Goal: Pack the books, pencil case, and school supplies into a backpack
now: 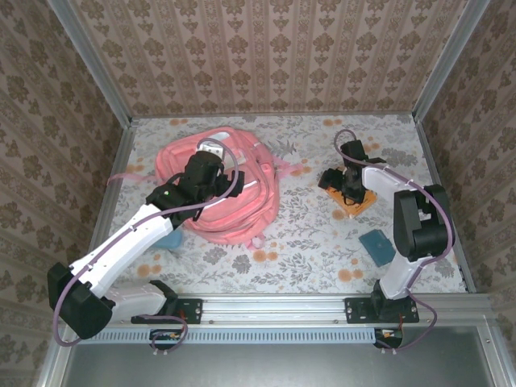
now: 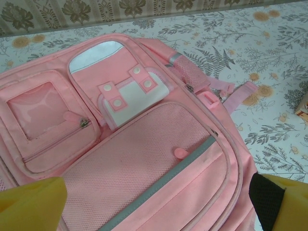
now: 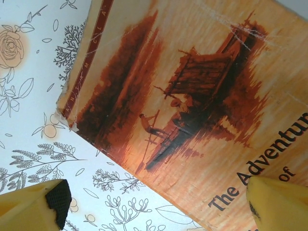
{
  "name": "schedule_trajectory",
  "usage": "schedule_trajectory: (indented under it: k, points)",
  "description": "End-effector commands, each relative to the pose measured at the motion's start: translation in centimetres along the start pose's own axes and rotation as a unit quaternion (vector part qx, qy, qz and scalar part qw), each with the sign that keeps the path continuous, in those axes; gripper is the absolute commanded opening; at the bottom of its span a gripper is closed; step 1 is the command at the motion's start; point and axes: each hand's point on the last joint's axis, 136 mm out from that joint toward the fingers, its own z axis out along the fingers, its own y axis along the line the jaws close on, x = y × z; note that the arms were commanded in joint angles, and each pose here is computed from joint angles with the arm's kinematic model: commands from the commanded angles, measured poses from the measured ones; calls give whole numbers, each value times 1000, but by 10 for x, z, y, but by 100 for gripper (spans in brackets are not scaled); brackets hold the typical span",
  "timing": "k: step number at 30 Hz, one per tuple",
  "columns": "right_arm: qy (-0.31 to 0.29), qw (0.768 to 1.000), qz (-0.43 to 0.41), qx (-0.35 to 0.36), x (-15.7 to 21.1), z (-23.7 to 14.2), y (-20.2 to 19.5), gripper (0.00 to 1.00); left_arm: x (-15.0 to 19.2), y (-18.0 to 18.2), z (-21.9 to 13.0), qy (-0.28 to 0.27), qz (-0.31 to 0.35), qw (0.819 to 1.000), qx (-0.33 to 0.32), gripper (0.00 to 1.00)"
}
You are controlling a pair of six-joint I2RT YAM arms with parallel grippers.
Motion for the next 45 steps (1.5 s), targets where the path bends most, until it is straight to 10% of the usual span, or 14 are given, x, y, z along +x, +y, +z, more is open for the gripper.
schedule_trajectory:
  k: [1,16,26,45]
  points:
    - [33,999,18,-9,18,7,-2,95,-1,3,-3,-4,-16,1000,1,100]
    - [36,993,51,-100,107,-22,66,85,-1,-14,14,13,-40,999,31,100]
    - [-79,994,-75,7,56,-65,35,86,0,-22,13,32,-52,997,49,100]
    - [75,993,-86,2,92,-8,0,48,67,-169,76,224,-131,943,207,77]
